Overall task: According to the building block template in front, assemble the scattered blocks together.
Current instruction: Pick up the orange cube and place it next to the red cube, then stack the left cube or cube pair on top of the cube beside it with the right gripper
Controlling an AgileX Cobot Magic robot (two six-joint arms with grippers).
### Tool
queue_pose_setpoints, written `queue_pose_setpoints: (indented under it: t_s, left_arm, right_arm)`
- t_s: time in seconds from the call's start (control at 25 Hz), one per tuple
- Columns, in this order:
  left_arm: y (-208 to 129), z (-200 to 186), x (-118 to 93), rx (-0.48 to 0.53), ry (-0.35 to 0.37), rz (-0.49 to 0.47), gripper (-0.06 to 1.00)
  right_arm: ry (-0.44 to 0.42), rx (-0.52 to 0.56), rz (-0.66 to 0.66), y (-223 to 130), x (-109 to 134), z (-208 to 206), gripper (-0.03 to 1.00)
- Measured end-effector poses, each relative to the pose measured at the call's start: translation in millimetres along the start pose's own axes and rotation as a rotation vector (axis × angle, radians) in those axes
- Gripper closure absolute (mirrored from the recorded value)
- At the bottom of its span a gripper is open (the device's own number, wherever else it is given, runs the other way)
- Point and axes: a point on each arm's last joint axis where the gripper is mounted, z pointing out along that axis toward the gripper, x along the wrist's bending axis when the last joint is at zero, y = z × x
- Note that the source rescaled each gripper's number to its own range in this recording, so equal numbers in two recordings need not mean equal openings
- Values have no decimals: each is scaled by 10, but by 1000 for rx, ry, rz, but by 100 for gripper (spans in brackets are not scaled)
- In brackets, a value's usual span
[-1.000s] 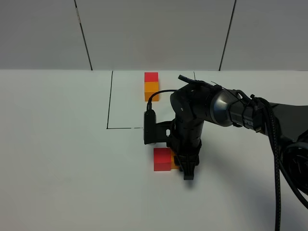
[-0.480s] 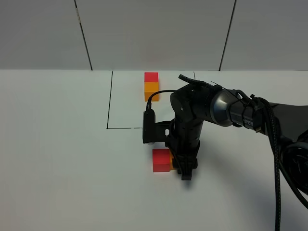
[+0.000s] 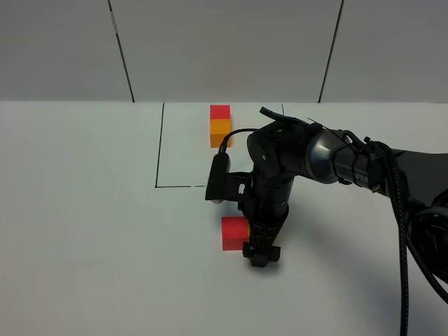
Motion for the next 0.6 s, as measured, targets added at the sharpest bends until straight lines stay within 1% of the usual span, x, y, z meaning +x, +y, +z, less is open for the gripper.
queue_pose_setpoints:
  t_s: [0.12,0.2,0.28,0.44,0.6]
  left_arm:
    - [0,0,0,0,0,0,29]
    - [0,0,0,0,0,0,29]
    - [0,0,0,0,0,0,29]
    - [0,0,0,0,0,0,29]
    - [0,0,0,0,0,1,29]
  right_arm:
    - [12,-4,33,-1,29,-58,-3]
    - [26,-13,77,5,53,-182,-3]
    - [42,-26,144,10,84,-351,-3]
    - [86,-88,276,27,157,-717,-3]
    - [76,-159,420,13,162,-1014,-3]
